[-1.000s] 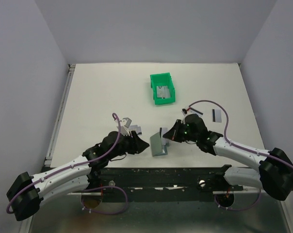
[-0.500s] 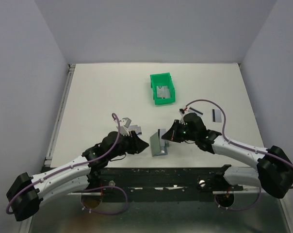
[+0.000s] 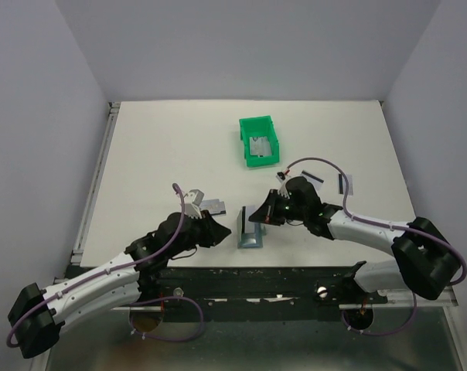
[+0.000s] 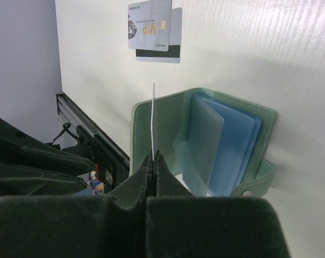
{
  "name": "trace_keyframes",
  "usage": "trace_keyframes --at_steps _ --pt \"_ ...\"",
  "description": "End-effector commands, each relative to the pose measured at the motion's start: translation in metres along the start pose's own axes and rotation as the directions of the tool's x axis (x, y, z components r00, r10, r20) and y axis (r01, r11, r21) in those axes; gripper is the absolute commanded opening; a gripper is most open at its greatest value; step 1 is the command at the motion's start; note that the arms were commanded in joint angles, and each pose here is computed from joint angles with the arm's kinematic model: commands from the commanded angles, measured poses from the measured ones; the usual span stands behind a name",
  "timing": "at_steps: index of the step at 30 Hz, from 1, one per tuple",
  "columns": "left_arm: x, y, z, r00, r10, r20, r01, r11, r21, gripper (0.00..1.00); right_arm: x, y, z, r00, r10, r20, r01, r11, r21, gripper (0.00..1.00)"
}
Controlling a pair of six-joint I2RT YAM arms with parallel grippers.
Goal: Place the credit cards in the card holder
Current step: Insert the credit card into the card holder.
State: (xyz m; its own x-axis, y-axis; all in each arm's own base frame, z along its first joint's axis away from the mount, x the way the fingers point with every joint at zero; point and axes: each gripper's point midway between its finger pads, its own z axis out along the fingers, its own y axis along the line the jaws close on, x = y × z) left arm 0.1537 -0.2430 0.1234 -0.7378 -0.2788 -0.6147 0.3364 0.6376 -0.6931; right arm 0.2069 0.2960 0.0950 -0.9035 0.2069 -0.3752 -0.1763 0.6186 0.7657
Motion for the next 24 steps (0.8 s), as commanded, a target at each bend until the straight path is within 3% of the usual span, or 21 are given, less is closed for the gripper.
trace_keyframes --at_steps 1,9,24 --pt "-0.003 0.011 -0.007 1.0 0.012 0.024 -0.011 0.999 -0.045 0.25 -0.005 0.023 0.009 1.0 -0.012 -0.012 0.011 0.997 -0.07 0.01" --pt "-0.015 0.004 -0.019 0.997 0.032 0.067 -0.03 0.999 -0.03 0.01 -0.002 0.031 0.026 0.999 -0.019 -0.046 0.016 0.998 -0.068 0.0" --pt "-0.012 -0.031 0.012 0.991 0.123 -0.042 -0.12 0.99 0.079 0.0 -0.002 0.031 0.04 0.998 -0.013 -0.066 0.009 0.998 -0.059 0.0"
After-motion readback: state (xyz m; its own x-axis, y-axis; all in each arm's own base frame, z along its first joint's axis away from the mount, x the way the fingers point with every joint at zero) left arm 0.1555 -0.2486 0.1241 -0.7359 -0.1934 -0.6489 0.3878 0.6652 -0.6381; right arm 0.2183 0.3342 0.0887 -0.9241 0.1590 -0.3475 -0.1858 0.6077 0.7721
